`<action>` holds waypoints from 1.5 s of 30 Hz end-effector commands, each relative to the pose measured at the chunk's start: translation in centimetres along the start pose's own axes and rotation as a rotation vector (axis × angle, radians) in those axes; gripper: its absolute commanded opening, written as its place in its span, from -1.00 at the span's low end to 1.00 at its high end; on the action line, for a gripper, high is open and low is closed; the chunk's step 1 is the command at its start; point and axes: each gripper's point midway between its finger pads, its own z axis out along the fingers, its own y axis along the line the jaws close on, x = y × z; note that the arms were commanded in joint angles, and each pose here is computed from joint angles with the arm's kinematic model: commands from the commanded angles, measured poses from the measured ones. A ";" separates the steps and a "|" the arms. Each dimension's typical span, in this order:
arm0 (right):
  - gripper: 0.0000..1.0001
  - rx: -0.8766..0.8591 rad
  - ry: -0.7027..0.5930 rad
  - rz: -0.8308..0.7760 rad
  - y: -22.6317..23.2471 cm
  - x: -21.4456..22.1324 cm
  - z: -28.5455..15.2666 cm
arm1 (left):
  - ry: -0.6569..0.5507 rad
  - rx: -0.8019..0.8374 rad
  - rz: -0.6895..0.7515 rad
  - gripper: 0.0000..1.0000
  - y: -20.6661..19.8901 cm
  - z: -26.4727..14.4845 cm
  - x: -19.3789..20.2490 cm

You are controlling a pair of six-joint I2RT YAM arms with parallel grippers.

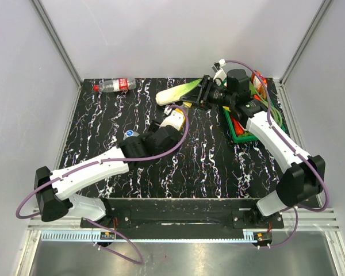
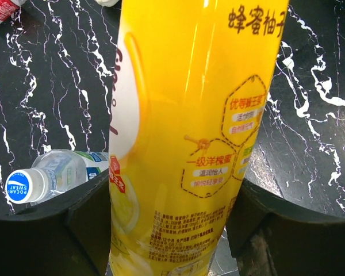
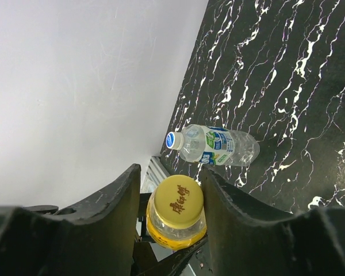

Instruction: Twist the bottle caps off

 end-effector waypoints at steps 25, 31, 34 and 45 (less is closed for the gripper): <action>-1.00 -0.022 -0.068 -0.182 0.7 0.3 -2.5 | -0.046 0.093 -0.109 -0.77 -1.3 0.6 -2.5; -1.00 -0.066 -0.056 -0.196 1.3 0.9 -2.8 | -0.108 0.279 -0.204 -0.83 -1.9 0.4 -4.1; -1.00 -0.093 -0.044 -0.216 1.8 1.1 -2.9 | -0.147 0.370 -0.232 -0.84 -2.3 -0.3 -4.6; -1.00 -0.261 0.000 -0.322 5.4 2.1 -4.3 | -0.303 0.794 -0.317 -0.87 -3.9 -5.0 -6.3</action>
